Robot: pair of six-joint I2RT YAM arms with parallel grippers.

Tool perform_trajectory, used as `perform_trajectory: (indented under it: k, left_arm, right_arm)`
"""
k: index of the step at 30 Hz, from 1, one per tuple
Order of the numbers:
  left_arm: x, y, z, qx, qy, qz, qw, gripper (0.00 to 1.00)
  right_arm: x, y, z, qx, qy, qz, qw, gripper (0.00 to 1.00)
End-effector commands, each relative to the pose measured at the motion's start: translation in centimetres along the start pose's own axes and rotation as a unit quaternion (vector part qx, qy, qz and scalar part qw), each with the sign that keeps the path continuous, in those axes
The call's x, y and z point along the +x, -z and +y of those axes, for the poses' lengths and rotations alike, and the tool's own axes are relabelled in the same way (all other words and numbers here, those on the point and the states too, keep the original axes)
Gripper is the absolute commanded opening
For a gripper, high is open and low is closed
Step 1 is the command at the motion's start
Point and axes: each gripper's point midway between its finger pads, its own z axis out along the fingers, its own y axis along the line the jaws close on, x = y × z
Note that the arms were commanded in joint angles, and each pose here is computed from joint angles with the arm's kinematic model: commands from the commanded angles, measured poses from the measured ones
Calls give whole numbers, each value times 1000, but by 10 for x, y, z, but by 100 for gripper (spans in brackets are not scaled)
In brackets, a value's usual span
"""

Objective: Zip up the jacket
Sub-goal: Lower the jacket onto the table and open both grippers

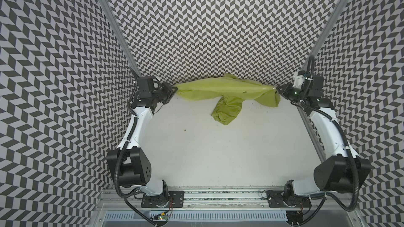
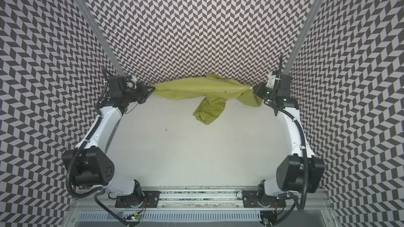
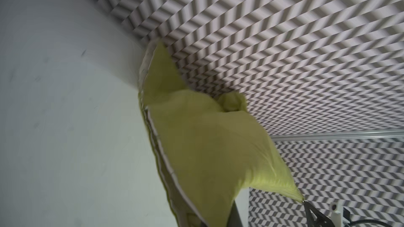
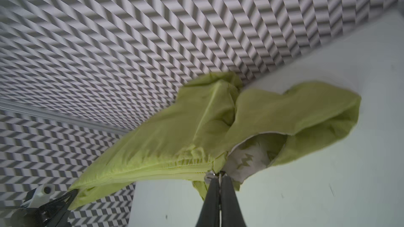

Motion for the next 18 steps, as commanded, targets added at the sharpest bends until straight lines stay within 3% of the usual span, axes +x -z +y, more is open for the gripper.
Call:
perform_trajectory:
  k: [1,5,11,18]
  left_arm:
    - [18,6,34,-26,-9,-8,1000,0]
    - [57,10,78,-67,7,24,997,0]
    - [113,20,158,-146,72,68,984,0]
    - [142,17,211,-202,108,106,968,0]
  right_arm:
    - [22,12,-25,35,21,-4,999,0]
    - [88,9,-77,106,-1,79,991,0]
    - [172,11,-133,180,-36,208,961,0]
    - [225,17,-172,239,-74,275,928,0]
